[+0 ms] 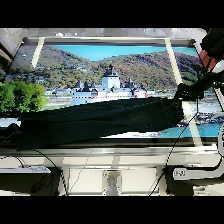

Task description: Fold the clothes and pants, and hang the long-sleeved shirts on hangers.

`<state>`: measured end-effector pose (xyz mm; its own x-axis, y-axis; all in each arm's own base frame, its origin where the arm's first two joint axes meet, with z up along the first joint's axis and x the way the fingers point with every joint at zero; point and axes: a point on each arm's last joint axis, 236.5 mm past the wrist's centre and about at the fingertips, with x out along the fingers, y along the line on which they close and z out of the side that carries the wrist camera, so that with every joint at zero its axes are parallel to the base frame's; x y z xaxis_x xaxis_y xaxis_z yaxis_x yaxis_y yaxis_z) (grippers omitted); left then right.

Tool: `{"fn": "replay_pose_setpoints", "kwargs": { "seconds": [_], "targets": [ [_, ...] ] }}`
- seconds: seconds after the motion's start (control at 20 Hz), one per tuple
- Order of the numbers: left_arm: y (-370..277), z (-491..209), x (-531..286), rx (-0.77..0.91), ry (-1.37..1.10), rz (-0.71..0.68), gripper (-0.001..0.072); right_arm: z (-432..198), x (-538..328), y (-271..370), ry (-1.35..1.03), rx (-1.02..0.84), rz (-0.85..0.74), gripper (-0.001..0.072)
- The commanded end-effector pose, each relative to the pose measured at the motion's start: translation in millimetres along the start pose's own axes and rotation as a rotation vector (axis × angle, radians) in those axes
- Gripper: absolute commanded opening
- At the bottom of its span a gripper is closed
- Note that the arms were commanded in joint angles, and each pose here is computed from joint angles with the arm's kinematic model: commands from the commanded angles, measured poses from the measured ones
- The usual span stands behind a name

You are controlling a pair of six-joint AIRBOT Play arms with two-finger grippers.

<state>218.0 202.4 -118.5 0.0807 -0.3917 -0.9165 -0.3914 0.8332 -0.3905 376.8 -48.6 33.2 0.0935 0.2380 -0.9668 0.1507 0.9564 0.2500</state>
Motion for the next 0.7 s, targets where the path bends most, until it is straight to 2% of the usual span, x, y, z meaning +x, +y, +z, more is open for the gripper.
{"fn": "replay_pose_setpoints", "kwargs": {
  "seconds": [0.0,0.05,0.1,0.3,0.5,0.65],
  "targets": [
    [-24.6,-1.3,11.3,0.044,0.031,-0.113,0.0319,0.6,-0.2,0.5,-0.003,-0.001,0.0,0.0446],
    [-27.2,-2.9,13.6,0.057,0.048,-0.111,0.0078,0.6,-0.2,0.5,-0.003,-0.001,0.0,0.0445],
    [-29.4,-2.4,14.5,0.07,0.054,-0.108,0.0029,0.6,-0.2,0.5,-0.003,-0.001,0.0,0.0446],
    [-37.5,11.2,-4.3,0.079,0.041,-0.093,0.0029,0.6,-0.2,0.4,-0.003,-0.002,0.0,0.0446],
    [-66.9,62.2,-91.1,-0.005,-0.15,-0.058,0.0028,3.3,-0.3,0.0,-0.014,-0.003,-0.002,0.0446],
    [-139.3,80.3,-154.3,0.146,-0.292,-0.105,0.0028,9.2,-0.4,-0.8,-0.039,-0.027,-0.006,0.0446]
  ]
}}
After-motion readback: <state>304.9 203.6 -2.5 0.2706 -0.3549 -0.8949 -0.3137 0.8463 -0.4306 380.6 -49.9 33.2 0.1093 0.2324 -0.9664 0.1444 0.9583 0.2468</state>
